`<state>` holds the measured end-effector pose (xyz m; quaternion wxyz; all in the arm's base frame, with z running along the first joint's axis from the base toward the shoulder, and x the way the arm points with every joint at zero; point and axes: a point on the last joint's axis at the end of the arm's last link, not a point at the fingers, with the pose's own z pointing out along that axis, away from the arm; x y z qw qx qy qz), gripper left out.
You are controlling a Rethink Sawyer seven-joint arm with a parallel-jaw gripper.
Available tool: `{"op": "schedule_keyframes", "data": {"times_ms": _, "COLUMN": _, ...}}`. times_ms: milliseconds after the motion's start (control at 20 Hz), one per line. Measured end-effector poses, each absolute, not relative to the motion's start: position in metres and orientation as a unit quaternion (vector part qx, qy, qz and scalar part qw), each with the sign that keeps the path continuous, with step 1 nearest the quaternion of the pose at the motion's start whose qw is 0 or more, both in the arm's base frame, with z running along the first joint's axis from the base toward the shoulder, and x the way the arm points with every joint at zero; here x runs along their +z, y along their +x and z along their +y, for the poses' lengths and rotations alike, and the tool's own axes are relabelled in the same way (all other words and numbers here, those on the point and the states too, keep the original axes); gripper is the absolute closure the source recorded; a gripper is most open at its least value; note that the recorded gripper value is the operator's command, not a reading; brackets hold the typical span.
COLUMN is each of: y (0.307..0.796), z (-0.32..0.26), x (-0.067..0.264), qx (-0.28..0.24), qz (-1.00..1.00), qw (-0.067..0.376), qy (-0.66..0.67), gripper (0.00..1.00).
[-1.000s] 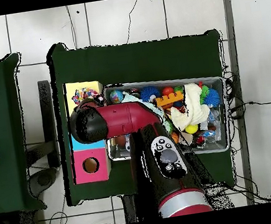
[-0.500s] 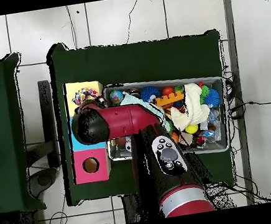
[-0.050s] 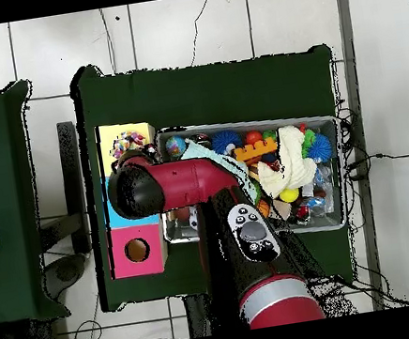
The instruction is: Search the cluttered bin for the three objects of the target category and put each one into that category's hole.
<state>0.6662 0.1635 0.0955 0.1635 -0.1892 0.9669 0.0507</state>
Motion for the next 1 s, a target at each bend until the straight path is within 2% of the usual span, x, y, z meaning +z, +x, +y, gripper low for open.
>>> {"op": "schedule_keyframes", "data": {"times_ms": 500, "y": 0.670, "z": 0.168, "x": 0.105, "qx": 0.050, "qz": 0.965, "qw": 0.172, "qy": -0.193, "gripper": 1.00}}
{"op": "schedule_keyframes", "data": {"times_ms": 1000, "y": 0.673, "z": 0.210, "x": 0.068, "qx": 0.033, "qz": 0.958, "qw": 0.180, "qy": -0.222, "gripper": 1.00}}
